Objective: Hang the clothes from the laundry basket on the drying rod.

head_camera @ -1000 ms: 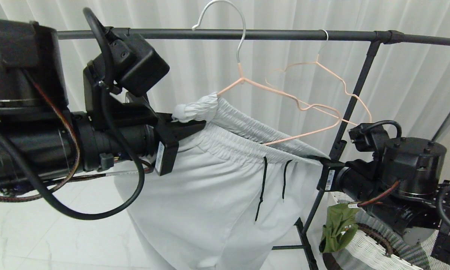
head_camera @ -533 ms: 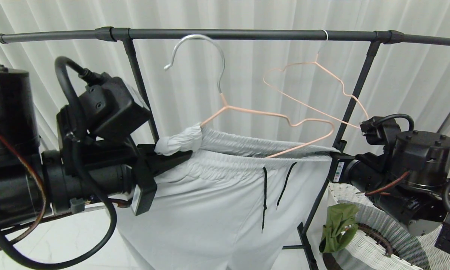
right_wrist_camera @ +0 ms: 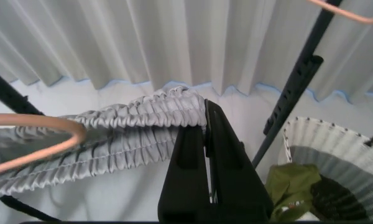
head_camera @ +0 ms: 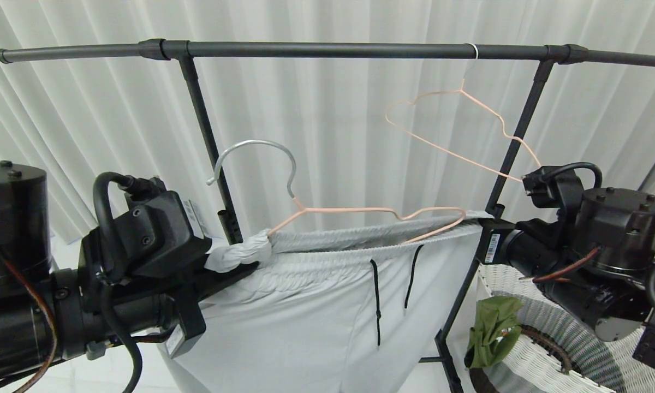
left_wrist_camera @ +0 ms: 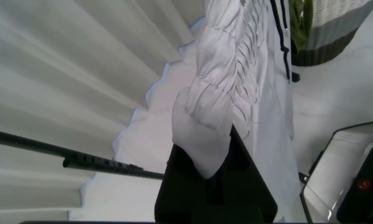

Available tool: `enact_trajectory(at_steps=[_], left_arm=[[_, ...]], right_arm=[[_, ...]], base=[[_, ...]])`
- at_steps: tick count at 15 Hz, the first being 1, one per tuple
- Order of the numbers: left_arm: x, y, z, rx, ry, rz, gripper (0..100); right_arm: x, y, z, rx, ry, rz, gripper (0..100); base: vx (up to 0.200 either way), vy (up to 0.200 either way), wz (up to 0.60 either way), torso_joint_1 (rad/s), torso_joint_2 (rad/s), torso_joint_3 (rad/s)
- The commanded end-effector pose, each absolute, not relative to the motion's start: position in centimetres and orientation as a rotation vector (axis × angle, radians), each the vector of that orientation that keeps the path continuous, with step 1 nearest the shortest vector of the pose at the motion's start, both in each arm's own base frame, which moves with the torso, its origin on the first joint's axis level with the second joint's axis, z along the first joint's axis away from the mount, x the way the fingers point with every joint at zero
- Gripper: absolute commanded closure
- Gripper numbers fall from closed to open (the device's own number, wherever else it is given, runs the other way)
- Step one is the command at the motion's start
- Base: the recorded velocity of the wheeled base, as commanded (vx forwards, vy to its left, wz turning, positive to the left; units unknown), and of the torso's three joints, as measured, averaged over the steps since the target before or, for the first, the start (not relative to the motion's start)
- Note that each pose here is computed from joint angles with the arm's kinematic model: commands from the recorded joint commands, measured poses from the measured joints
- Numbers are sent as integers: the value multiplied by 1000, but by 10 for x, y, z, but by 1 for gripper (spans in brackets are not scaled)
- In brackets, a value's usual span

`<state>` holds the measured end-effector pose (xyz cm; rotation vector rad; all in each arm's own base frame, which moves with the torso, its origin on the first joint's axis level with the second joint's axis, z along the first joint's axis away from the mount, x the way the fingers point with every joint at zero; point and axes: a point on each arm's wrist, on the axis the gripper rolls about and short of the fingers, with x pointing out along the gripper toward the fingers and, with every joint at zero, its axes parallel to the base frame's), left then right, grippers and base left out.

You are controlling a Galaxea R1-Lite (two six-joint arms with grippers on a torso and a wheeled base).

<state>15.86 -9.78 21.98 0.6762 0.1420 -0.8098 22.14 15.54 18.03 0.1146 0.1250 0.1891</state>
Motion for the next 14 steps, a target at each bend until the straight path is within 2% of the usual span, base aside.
enact_trajectory(at_steps=[1,5,9,14], left_arm=[[158,-97,216,679,157,-812,100],[159,-95,213,687,170,-808,100],[162,-93,213,749,157,-800,100],[174,-99,220,746,144,-794,100]], right_arm=[[221,156,181,111,118,204,100],[220,157,189,57,63,281,100],[216,153,203,40,11,314,100],[205,150,221,-90,-84,441,100]], base=[[0,0,0,0,0,0],[0,0,0,0,0,0],[0,0,0,0,0,0],[0,0,0,0,0,0]])
